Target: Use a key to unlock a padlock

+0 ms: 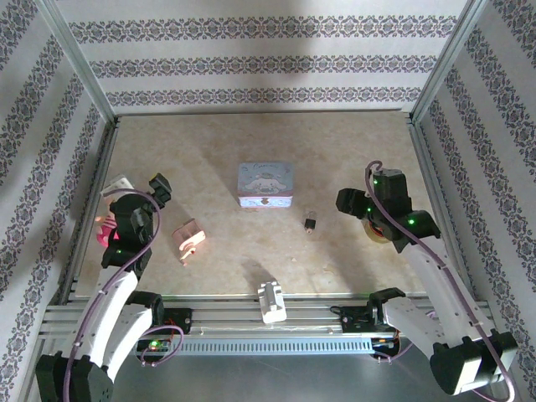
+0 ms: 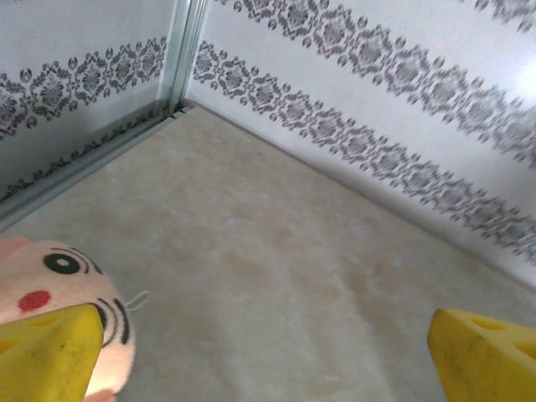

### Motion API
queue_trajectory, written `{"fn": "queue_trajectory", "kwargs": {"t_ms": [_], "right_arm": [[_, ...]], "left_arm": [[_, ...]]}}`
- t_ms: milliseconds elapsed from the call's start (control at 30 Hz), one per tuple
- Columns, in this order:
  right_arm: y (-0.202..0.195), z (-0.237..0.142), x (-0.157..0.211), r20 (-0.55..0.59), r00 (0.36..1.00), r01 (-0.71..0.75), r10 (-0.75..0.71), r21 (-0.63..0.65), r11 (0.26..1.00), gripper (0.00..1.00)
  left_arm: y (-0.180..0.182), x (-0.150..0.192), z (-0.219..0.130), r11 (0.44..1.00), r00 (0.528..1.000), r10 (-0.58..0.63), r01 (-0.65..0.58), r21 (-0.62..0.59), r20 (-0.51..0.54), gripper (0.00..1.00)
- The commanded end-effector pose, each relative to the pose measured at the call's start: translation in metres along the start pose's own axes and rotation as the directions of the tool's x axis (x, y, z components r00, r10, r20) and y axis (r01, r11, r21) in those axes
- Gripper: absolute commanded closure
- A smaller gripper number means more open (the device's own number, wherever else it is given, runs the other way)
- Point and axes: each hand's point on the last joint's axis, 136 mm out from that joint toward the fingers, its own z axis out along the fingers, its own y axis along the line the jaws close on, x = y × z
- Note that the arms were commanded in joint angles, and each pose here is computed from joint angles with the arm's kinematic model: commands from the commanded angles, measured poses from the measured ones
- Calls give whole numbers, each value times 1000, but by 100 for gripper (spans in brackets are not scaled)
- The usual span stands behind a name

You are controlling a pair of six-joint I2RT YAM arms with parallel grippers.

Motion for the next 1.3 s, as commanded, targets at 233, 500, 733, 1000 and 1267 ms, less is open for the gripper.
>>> {"fn": "queue_trajectory", "kwargs": {"t_ms": [233, 500, 733, 1000, 1267], "right_arm": [[-27, 16, -34, 184, 974, 104, -131, 148, 983, 2], [-44, 33, -41, 244, 949, 141, -200, 240, 960, 2], [-56, 26, -48, 446, 851, 154, -276, 291, 944, 2], [-73, 15, -34, 564, 750, 158, -346, 355, 921, 2], [-80, 29, -29, 526, 758, 193, -385, 382, 904, 2]], "left_arm": [[-17, 18, 49, 952, 945, 298, -285, 111, -132, 1], [-31, 48, 62, 900, 918, 381, -342, 269, -108, 1], [-28, 67, 65, 875, 910, 413, -382, 298, -45, 1], [-27, 89, 70, 860, 910, 414, -383, 338, -20, 1], [-29, 99, 71, 844, 914, 405, -384, 374, 25, 1]]}}
